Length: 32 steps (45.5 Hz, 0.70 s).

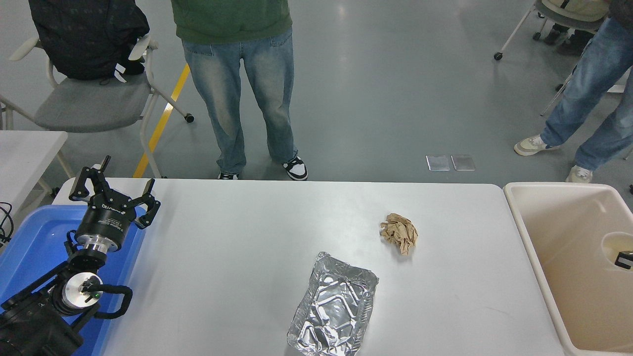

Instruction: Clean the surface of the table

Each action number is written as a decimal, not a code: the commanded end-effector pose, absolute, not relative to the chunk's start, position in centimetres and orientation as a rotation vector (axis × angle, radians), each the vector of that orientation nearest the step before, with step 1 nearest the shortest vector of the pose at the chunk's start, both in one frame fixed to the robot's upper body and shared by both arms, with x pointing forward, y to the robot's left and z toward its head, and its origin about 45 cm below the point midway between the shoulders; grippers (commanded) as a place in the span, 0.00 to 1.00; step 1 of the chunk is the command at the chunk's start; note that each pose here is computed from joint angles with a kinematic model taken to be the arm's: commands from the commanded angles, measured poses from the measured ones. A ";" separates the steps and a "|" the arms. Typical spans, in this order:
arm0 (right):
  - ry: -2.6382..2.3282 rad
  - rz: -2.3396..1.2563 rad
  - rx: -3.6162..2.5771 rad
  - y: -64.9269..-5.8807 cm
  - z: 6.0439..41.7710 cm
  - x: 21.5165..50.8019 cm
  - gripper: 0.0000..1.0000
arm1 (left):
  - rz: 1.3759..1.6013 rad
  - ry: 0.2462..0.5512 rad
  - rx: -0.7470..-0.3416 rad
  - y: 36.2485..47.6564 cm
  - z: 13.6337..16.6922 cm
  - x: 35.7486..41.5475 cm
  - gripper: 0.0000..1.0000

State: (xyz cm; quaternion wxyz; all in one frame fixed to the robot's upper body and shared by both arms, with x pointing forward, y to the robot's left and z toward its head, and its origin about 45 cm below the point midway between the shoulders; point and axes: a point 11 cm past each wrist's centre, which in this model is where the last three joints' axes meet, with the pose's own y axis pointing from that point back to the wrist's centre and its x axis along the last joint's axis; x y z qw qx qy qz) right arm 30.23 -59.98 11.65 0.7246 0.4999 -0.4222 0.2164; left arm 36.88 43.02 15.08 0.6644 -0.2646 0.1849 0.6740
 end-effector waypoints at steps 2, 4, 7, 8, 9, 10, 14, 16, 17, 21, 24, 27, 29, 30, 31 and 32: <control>-0.975 0.460 1.087 -60.6 11.8 29.6 1.00 | 1.522 0.418 -0.598 43.0 15.06 36.88 0.99; -1.016 0.455 1.080 -60.8 12.2 29.8 1.00 | 1.522 0.418 -0.598 43.0 15.06 36.88 0.99; -1.115 0.443 1.072 -61.1 12.8 30.1 1.00 | 1.522 0.418 -0.598 43.0 15.06 36.88 0.99; -1.157 0.436 1.071 -61.2 13.1 30.2 1.00 | 1.523 0.417 -0.597 43.1 15.09 36.88 0.99; -1.197 0.430 1.069 -61.2 13.3 30.3 1.00 | 1.523 0.417 -0.597 43.1 15.09 36.88 0.99; -1.237 0.423 1.069 -61.3 13.6 30.5 1.00 | 1.522 0.418 -0.598 43.0 15.06 36.88 0.99; -1.387 0.413 1.087 -61.0 15.2 32.2 1.00 | 1.523 0.417 -0.597 43.1 15.09 36.88 0.99; -1.474 0.403 1.111 -60.4 15.8 33.4 1.00 | 1.522 0.418 -0.598 43.0 15.06 36.88 0.99; -1.503 0.393 1.119 -60.3 15.9 33.6 1.00 | 1.523 0.417 -0.597 43.1 15.09 36.88 0.99; -1.627 0.348 1.149 -60.1 16.6 34.4 1.00 | 1.522 0.418 -0.598 43.0 15.06 36.88 0.99; -1.896 0.270 1.215 -58.1 17.2 36.6 1.00 | 1.523 0.417 -0.597 43.1 15.09 36.88 0.99; -1.914 0.265 1.235 -57.7 17.4 37.1 1.00 | 1.523 0.417 -0.597 43.1 15.09 36.88 0.99; -1.917 0.272 1.240 -57.7 17.7 37.4 1.00 | 1.521 0.417 -0.599 43.0 15.12 36.94 0.99; -1.916 0.275 1.244 -57.6 17.9 37.6 1.00 | 1.523 0.417 -0.597 43.1 15.09 36.88 0.99; -1.914 0.275 1.250 -57.6 18.0 37.7 1.00 | 1.521 0.416 -0.597 43.0 15.13 36.92 0.99; -1.907 0.267 1.264 -57.7 18.0 37.6 1.00 | 1.521 0.418 -0.598 43.0 15.09 36.93 0.99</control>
